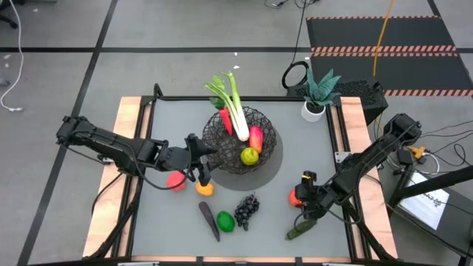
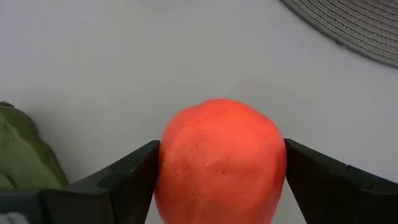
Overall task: Build produce basket
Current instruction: Put the orange into the black woven basket
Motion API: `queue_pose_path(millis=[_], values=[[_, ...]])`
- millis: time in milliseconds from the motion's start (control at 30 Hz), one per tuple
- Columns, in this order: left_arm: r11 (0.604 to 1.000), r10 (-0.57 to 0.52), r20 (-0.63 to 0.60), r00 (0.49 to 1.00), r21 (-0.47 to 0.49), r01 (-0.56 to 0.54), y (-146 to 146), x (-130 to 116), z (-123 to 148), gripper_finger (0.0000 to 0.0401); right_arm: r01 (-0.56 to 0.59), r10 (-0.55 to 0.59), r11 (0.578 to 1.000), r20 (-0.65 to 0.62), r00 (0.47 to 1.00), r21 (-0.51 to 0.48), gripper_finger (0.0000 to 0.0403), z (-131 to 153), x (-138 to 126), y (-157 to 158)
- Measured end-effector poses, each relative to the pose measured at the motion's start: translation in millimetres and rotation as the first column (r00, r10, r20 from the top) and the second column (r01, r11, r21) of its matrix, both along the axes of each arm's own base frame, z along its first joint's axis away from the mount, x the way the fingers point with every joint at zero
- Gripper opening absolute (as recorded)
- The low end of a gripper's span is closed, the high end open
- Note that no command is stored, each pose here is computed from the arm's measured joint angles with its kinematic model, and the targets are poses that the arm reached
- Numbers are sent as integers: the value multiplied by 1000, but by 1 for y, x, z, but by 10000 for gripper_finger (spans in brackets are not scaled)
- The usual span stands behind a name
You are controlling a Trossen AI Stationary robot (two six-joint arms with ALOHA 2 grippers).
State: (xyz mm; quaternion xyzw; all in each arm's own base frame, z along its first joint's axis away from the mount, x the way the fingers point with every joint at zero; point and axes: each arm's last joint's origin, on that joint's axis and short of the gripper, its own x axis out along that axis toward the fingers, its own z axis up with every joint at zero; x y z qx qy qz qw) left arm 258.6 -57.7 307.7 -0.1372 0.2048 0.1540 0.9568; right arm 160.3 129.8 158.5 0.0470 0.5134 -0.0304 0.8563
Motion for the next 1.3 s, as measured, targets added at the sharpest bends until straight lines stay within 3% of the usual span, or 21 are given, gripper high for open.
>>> queue_pose_path(millis=[200,400,600,833,1000,1167,1300], values=[[1000,1,1,1000,-2,-1,0,0,0,244,-26,22,999,85,996,47,311,11,1,1],[1000,1,19,1000,-6,-1,0,1,2,244,-122,85,986,285,955,115,312,36,6,4],[1000,-4,43,999,-2,4,-1,2,4,244,-232,134,965,533,836,121,312,69,12,0],[1000,-4,43,999,-2,4,-1,2,4,244,-312,238,950,710,662,-28,312,99,11,-10],[1000,-3,43,999,-3,4,-1,2,4,244,-276,256,954,804,536,-120,312,121,10,-24],[1000,-3,43,999,-3,4,-1,2,4,244,-225,230,965,852,470,-136,312,134,10,-44],[1000,-3,43,999,-3,3,-1,2,4,244,-210,206,971,851,483,-116,312,135,13,-54]])
